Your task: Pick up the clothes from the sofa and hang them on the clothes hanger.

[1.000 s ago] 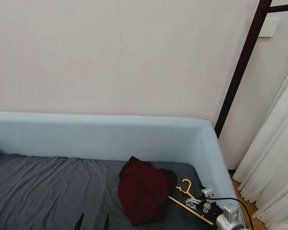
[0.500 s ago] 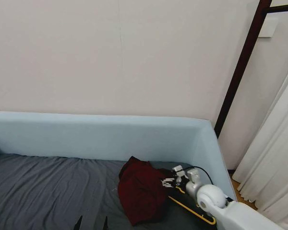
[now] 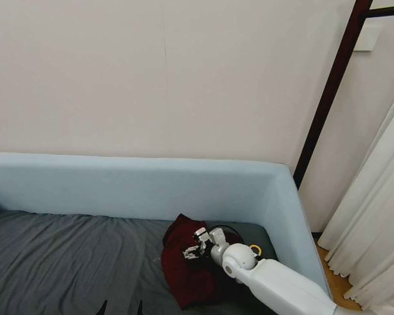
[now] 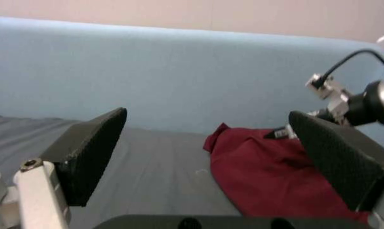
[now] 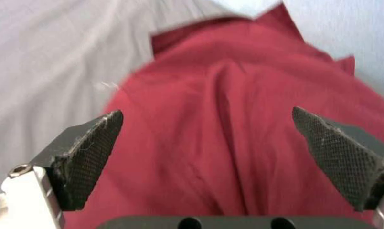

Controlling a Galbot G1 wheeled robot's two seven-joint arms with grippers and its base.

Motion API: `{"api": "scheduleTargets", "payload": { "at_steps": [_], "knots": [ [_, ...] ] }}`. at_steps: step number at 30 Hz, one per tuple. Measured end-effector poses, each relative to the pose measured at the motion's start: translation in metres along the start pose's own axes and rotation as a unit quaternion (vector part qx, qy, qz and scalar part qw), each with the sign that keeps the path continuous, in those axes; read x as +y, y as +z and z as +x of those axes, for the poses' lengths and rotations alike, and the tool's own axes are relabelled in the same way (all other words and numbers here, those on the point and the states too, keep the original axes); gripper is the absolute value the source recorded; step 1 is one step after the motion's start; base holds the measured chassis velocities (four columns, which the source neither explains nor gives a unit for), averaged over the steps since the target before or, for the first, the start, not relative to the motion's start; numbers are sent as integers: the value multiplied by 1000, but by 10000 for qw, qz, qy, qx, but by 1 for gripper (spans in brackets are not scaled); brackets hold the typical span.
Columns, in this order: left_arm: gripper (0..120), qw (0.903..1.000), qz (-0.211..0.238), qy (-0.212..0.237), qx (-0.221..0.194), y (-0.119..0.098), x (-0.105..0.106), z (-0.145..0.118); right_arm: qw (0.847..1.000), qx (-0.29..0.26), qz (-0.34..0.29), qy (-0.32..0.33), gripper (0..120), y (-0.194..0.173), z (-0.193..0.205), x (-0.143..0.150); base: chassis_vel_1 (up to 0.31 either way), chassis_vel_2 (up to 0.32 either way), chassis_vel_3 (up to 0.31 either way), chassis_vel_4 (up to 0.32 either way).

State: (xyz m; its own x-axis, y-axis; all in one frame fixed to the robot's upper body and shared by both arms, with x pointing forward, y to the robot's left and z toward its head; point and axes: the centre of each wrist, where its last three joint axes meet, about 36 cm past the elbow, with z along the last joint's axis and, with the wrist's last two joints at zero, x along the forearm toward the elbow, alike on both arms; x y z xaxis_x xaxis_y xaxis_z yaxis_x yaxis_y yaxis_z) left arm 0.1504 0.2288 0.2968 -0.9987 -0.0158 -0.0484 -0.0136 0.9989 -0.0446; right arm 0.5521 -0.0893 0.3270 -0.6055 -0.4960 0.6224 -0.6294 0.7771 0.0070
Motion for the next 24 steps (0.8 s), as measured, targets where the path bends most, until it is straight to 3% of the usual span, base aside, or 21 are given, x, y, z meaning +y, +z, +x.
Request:
{"api": "scheduleTargets", "payload": {
  "at_steps": [4, 9, 24],
  "knots": [
    [100, 10000, 24, -57, 2, -1, -2, 5, 9999, 113, -42, 88, 100, 8, -14, -3, 0, 0, 0, 0],
    [100, 9998, 91, -148, -21, 0, -6, 11, 9997, 157, -120, 144, 85, 12, -25, 4, 0, 0, 0, 0],
    [100, 9995, 122, -287, -84, -1, -6, 7, 9994, 299, -162, 64, 27, 26, -29, 12, 0, 0, 0, 0]
  ]
}}
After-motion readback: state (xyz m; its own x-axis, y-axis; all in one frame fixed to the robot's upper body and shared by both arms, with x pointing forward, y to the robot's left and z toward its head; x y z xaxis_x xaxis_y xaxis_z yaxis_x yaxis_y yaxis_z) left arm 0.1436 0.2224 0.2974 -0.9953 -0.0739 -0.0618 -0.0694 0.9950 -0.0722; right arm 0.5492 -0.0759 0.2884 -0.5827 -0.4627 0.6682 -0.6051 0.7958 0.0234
